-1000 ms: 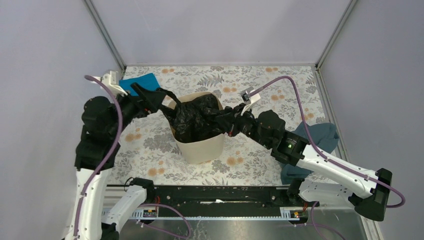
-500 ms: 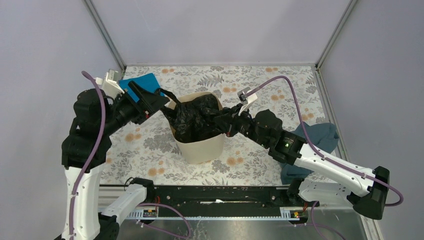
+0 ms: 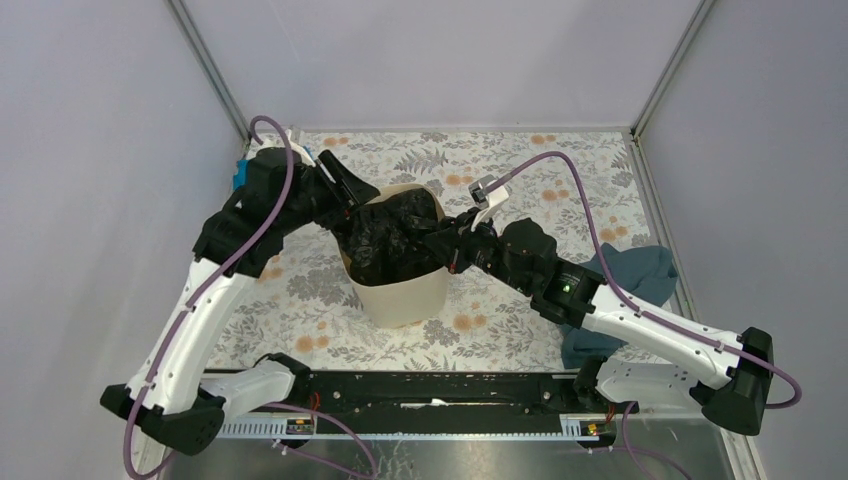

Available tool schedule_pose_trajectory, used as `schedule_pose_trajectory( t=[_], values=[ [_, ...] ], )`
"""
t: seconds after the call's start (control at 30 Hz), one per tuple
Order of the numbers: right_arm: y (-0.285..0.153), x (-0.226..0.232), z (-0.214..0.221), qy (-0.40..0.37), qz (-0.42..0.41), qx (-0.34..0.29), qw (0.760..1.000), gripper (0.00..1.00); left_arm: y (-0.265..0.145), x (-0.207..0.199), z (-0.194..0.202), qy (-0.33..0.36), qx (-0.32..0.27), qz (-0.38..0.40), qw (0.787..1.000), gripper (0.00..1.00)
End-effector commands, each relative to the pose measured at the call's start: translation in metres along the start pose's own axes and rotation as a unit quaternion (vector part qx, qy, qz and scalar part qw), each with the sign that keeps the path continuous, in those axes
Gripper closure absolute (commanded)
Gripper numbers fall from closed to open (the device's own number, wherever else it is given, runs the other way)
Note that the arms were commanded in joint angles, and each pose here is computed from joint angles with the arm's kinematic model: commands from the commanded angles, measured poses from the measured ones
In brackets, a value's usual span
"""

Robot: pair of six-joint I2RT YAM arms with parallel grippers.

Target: Put the trash bags into the trash bin

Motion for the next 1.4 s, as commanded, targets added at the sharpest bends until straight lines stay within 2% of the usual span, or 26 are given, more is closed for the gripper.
schedule_pose_trajectory(
  t=[0.0, 0.1, 0.3, 0.5, 0.73, 0.83, 0.9, 1.0, 1.07, 1.1, 1.17, 1.23, 1.37],
  values=[
    [-0.002, 0.004, -0.009, 0.006, -0.008, -0.025, 1.0, 0.94, -0.001, -0.003, -0.018, -0.011, -0.102, -0.043, 0.994, 0.43],
    [-0.003, 0.003, -0.01, 0.005, -0.003, -0.029, 1.0, 0.94, -0.01, 0.006, -0.019, -0.021, -0.133, -0.08, 0.988, 0.43],
    [0.0, 0.003, -0.008, 0.006, -0.005, -0.025, 1.0, 0.95, -0.018, 0.009, -0.015, -0.069, -0.136, -0.084, 0.985, 0.38],
    [-0.001, 0.003, -0.006, 0.011, -0.006, -0.026, 1.0, 0.95, -0.003, 0.016, -0.013, -0.089, -0.125, -0.132, 0.979, 0.35],
    [-0.003, 0.003, -0.007, 0.015, -0.008, -0.028, 0.999, 0.95, 0.021, 0.022, -0.017, -0.08, -0.149, -0.137, 0.976, 0.31],
    [-0.005, 0.004, -0.009, 0.015, -0.009, -0.03, 0.999, 0.95, 0.034, 0.019, -0.019, -0.07, -0.149, -0.119, 0.979, 0.4],
    [-0.007, 0.003, -0.009, 0.014, -0.006, -0.029, 0.999, 0.95, 0.034, 0.016, -0.02, -0.051, -0.153, -0.091, 0.983, 0.54],
    [-0.012, 0.0, -0.01, 0.011, 0.007, -0.03, 0.999, 0.94, 0.018, 0.012, -0.014, 0.005, -0.149, 0.004, 0.989, 0.73],
    [-0.016, -0.001, -0.011, 0.012, 0.017, -0.029, 0.999, 0.87, 0.001, 0.011, -0.007, 0.04, -0.148, 0.078, 0.985, 0.85],
    [-0.018, -0.002, -0.011, 0.014, 0.023, -0.028, 0.999, 0.83, -0.008, 0.013, -0.002, 0.054, -0.149, 0.107, 0.982, 0.87],
    [-0.023, -0.002, -0.013, 0.02, 0.03, -0.024, 0.999, 0.8, -0.028, 0.02, 0.01, 0.079, -0.145, 0.158, 0.973, 0.96],
    [-0.028, -0.002, -0.013, 0.031, 0.035, -0.017, 0.999, 0.8, -0.049, 0.028, 0.022, 0.106, -0.138, 0.197, 0.965, 1.0],
    [-0.039, -0.005, -0.008, 0.051, 0.054, 0.006, 0.997, 0.83, -0.082, 0.047, 0.047, 0.151, -0.104, 0.255, 0.95, 1.0]
  ],
)
Point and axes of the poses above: each gripper's point midway between its finger pads, its own y axis out along the fingers, its own x axis along the line the jaws close on, z = x × y, the point moved 10 cm from there along -y, back along the fingers, and after that the axes turned 5 degrees about -y, right-handed, at the moved point
